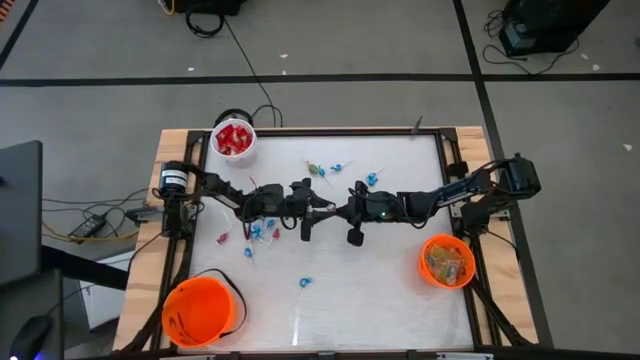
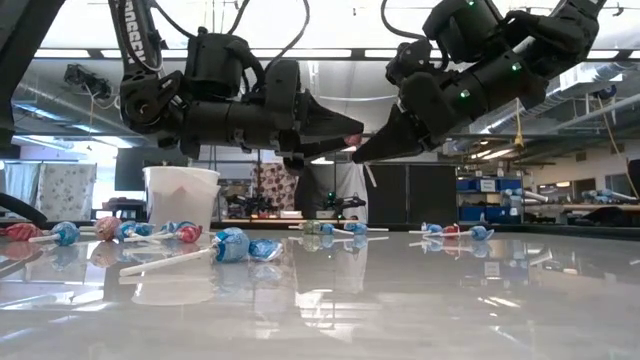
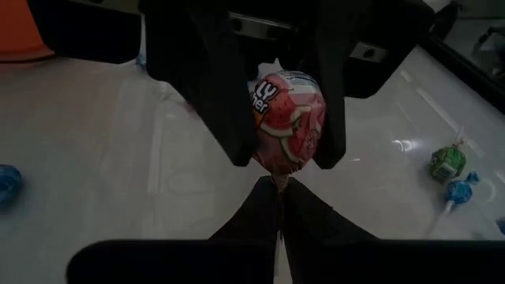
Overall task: Sort candy by brand, put in halloween buckets
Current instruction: Put the red sucker into the left orange bucket
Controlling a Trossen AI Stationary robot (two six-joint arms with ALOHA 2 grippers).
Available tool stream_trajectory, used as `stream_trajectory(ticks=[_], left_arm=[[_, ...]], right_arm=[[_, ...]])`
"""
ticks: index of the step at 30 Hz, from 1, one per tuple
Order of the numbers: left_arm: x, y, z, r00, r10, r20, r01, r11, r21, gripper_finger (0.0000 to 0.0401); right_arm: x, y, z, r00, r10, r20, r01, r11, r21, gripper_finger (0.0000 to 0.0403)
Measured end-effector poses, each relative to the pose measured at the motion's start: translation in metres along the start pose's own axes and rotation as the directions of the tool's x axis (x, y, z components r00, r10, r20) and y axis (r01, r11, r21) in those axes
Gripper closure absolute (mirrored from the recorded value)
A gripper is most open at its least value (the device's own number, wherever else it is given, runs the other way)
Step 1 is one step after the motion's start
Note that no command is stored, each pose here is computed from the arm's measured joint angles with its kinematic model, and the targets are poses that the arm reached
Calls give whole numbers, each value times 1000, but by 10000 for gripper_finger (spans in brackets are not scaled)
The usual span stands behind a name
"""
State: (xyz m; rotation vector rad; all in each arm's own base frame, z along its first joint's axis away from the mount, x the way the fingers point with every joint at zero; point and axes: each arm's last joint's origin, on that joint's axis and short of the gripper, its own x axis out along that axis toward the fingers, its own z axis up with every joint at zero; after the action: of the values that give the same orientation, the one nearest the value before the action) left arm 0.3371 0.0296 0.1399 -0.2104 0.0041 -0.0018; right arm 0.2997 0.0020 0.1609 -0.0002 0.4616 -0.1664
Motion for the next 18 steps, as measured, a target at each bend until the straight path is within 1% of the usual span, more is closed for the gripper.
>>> stream_trajectory(ticks=[3, 6, 9, 13, 15, 18], left_arm=[[0, 0, 0, 1000, -1, 3, 1, 1000, -1, 275], [0, 0, 0, 1000, -7, 2, 7, 1000, -7, 285], [0, -1, 0, 999, -45, -6, 45, 999, -9, 285], [-2, -3, 9, 998, -57, -27, 56, 998, -40, 280], [-6, -4, 16, 995, -48, -83, 43, 998, -53, 279], [-16, -8, 23, 969, -43, -243, 34, 999, -42, 279]], right_arm=[[0, 0, 0, 1000, 10, 1, -10, 1000, 4, 385], [0, 1, 1, 1000, 16, 5, -16, 1000, 12, 374], [0, 2, 1, 1000, 11, 7, -11, 1000, 10, 352], [-4, 0, 2, 999, -44, -10, 44, 997, 67, 317], [-10, -2, 2, 996, -67, -50, 72, 992, 106, 303], [-21, -6, -4, 981, -107, -162, 128, 985, 120, 287]])
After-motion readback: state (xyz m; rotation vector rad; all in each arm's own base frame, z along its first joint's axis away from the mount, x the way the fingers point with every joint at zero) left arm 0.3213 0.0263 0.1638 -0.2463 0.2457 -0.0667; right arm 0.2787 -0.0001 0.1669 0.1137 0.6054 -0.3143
